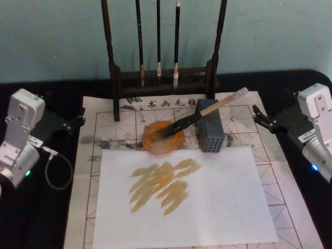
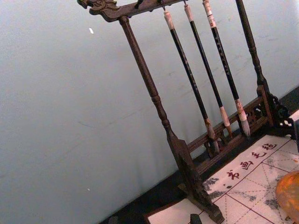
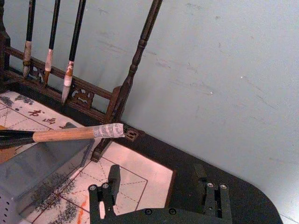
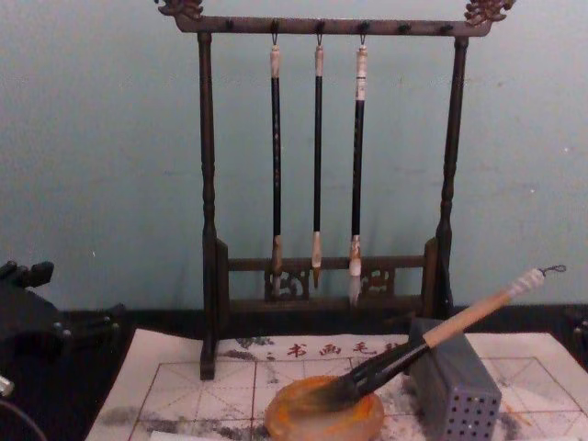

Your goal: Pick up the brush from the inkstone, write on the paper, then place the brush back to its original position.

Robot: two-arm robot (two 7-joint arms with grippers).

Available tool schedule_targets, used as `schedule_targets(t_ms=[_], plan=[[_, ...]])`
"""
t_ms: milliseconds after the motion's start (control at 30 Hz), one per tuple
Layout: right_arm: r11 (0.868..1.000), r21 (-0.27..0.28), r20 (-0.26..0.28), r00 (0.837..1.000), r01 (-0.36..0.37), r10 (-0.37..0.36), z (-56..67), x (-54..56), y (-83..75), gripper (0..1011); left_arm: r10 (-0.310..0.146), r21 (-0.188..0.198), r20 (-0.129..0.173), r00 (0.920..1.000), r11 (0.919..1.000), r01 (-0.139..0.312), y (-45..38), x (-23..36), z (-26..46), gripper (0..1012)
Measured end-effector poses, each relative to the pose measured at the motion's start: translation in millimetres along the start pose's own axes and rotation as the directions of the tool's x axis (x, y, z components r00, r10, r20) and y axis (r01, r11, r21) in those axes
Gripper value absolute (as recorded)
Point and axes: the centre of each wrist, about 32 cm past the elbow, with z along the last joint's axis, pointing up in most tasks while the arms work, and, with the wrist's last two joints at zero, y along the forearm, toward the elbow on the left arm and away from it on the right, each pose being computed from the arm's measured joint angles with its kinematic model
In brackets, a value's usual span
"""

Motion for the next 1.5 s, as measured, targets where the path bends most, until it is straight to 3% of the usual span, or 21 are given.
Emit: schedule_targets(t_ms=[500, 633, 867, 900, 1067, 1200, 1300, 1500], plan=[[1.0, 0.001, -0.002, 1.0, 0.001, -0.001, 0.1, 0.3, 0.0, 1000, 0.0, 0.0, 0.0, 1.0, 1.0, 0.0, 0.0, 0.0, 0.0, 1001], [1.0, 0.009, -0.051, 0.999, 0.004, -0.003, -0.4, 0.5, -1.6, 1000, 0.0, 0.0, 0.0, 1.0, 1.0, 0.0, 0.0, 0.0, 0.0, 1001], [1.0, 0.026, -0.199, 0.98, -0.004, 0.009, -0.9, -0.9, -8.4, 1000, 0.0, 0.0, 0.0, 1.0, 1.0, 0.0, 0.0, 0.0, 0.0, 1001], [1.0, 0.026, -0.199, 0.98, -0.004, 0.009, -0.9, -0.9, -8.4, 1000, 0.0, 0.0, 0.0, 1.0, 1.0, 0.0, 0.0, 0.0, 0.0, 1001], [0.998, 0.045, -0.313, 0.948, -0.04, 0.052, -1.6, -4.7, -12.6, 1000, 0.0, 0.0, 0.0, 1.0, 1.0, 0.0, 0.0, 0.0, 0.0, 1001], [0.995, 0.067, -0.399, 0.912, -0.07, 0.091, -2.9, -6.0, -12.9, 1000, 0.0, 0.0, 0.0, 1.0, 1.0, 0.0, 0.0, 0.0, 0.0, 1001], [0.991, 0.089, -0.47, 0.874, -0.097, 0.127, -5.7, -7.0, -11.8, 1000, 0.0, 0.0, 0.0, 1.0, 1.0, 0.0, 0.0, 0.0, 0.0, 1001], [0.986, 0.113, -0.539, 0.826, -0.125, 0.167, -9.6, -9.2, -6.6, 1000, 0.0, 0.0, 0.0, 1.0, 1.0, 0.0, 0.0, 0.0, 0.0, 1001]])
